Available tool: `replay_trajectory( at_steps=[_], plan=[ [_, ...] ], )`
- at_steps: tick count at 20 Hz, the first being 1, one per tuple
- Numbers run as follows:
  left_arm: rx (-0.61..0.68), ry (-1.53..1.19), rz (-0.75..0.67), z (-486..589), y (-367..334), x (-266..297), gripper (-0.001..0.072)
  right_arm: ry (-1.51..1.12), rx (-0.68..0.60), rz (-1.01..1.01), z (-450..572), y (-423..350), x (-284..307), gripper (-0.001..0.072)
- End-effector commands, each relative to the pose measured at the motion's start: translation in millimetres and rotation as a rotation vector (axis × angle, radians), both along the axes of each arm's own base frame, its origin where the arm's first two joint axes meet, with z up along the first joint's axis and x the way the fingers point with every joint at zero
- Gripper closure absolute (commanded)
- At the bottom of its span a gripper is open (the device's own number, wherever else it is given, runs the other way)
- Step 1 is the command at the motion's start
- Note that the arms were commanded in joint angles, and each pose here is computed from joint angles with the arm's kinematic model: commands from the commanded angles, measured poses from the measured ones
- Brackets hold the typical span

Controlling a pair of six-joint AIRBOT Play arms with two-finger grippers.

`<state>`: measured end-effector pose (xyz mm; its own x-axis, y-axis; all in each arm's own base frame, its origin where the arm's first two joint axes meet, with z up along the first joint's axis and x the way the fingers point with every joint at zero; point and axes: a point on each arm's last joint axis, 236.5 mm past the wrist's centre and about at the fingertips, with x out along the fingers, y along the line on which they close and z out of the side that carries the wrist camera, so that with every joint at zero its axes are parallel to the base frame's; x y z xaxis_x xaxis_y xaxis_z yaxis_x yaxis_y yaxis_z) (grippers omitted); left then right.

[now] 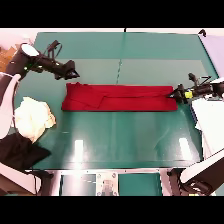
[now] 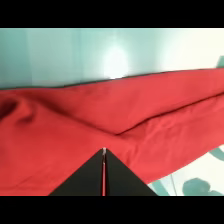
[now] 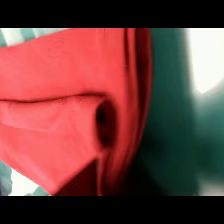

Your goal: Fold the shirts.

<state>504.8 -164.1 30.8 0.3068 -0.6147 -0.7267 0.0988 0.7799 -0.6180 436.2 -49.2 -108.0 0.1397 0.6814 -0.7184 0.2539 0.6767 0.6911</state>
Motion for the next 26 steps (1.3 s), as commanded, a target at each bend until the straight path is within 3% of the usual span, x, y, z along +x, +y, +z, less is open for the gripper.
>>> replay_trajectory(
  at_steps=[1,7,11,17,22,26],
  plan=[
    [0.016,-0.07,-0.042,-1,-46,3,0.0684,-0.034,0.012,0.062,8,16,7,0.0697],
    [0.011,-0.099,-0.18,-58,-184,-28,0.0684,-0.233,-0.001,0.142,141,24,17,0.0697],
    [-0.093,-0.121,-0.137,-83,-263,-42,0.0684,-0.464,0.061,0.209,257,59,-1,0.0698],
    [-0.248,-0.059,-0.1,-99,-336,-47,0.0684,-0.469,0.093,0.282,297,94,-33,0.0697],
    [-0.267,0.041,-0.284,-96,-347,-83,0.0684,-0.464,0.099,0.303,297,104,-34,0.0696],
    [-0.173,0.088,-0.454,-50,-272,-80,0.0685,-0.458,0.108,0.308,298,121,-31,0.0697]
  ],
)
